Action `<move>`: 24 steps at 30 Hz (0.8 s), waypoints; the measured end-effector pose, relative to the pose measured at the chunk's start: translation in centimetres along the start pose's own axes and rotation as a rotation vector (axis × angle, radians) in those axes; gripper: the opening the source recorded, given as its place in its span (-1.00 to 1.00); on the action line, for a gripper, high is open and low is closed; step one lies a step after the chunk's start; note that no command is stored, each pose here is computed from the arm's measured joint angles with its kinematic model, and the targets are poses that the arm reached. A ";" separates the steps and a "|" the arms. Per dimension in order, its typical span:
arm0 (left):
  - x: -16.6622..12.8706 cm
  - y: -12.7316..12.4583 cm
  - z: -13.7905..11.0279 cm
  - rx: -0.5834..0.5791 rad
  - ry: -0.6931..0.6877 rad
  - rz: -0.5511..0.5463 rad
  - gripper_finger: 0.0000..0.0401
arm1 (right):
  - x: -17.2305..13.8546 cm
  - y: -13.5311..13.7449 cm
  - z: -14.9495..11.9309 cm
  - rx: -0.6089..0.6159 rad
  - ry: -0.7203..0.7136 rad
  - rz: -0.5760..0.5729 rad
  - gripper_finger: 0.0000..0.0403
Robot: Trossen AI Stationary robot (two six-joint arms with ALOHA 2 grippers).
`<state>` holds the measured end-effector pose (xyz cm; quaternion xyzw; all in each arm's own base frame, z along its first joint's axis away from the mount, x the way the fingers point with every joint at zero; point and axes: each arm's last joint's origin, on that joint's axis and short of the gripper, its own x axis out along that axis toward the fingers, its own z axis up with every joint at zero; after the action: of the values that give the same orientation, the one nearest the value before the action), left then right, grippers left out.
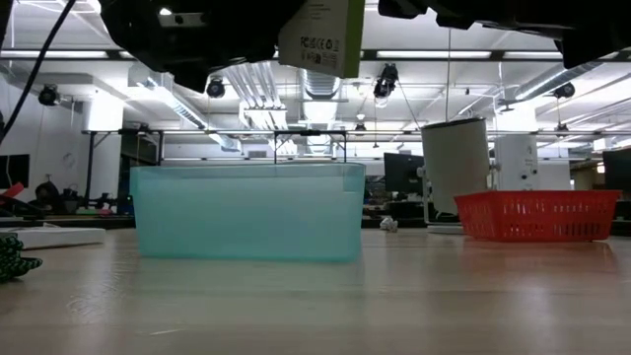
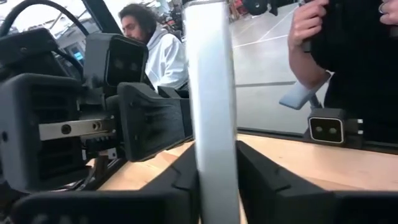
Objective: Pick and place items into bin
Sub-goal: Put the bottom right card reader box into the black basket
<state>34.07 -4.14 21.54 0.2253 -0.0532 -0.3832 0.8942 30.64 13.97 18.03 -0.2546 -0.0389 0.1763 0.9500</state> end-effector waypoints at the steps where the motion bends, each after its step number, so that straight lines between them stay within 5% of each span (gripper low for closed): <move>1: 0.0 0.0 0.0 -0.001 0.000 -0.002 -0.79 | 0.0 0.0 0.0 -0.001 0.000 0.000 -0.96; 12: -0.1 -0.4 -0.2 -0.046 0.029 -0.050 -0.85 | 0.0 0.1 -0.3 0.040 0.031 0.003 -0.64; 24: -1.9 -0.9 1.8 -0.273 0.134 -0.087 -0.87 | -0.1 0.3 -0.9 0.062 0.115 -0.012 -0.25</move>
<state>31.64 -4.03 22.90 0.1286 0.0689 -0.4092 0.9007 30.65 13.76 17.10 -0.2343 0.0197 0.1568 0.9592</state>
